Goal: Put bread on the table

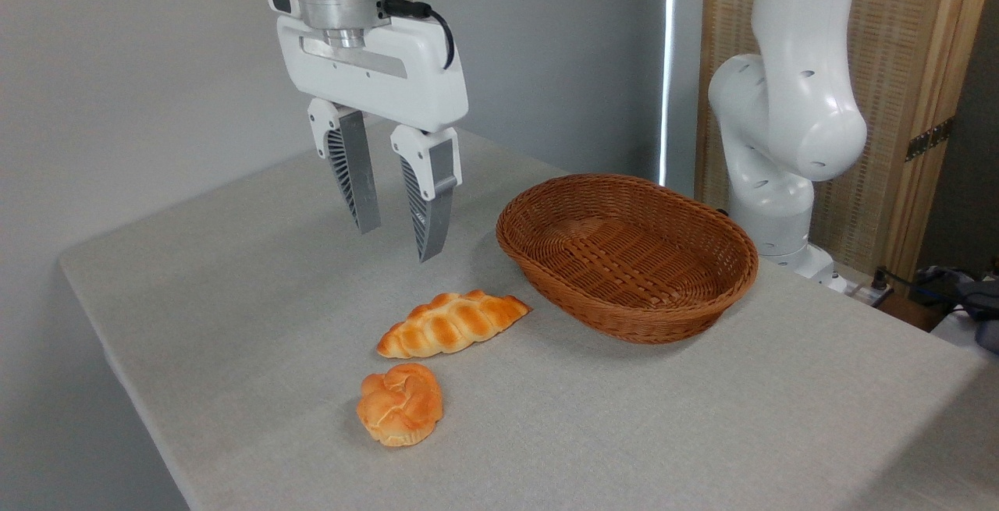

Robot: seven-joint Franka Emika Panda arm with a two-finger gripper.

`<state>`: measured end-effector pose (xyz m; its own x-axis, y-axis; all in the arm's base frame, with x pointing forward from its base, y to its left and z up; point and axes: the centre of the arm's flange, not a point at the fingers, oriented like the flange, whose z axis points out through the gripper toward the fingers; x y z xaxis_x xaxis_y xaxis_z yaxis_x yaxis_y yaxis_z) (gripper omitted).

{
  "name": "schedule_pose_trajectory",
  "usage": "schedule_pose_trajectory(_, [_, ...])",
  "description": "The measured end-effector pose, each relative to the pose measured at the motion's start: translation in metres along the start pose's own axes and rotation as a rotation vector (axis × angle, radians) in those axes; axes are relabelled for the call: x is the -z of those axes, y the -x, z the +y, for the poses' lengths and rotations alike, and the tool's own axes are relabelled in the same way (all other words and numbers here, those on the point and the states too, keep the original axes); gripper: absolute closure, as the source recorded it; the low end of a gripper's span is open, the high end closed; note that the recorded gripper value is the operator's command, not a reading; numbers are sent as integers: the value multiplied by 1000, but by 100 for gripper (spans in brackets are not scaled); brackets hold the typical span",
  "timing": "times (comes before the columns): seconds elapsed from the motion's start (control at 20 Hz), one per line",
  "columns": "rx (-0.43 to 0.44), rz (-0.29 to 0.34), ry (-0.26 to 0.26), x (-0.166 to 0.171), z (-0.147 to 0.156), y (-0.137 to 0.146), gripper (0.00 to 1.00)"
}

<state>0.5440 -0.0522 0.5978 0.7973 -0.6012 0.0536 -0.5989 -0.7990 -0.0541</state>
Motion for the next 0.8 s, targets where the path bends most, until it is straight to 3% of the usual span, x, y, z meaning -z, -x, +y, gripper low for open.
schedule_pose_trajectory(0.8, [4, -20, 2, -10, -2, -3, 0])
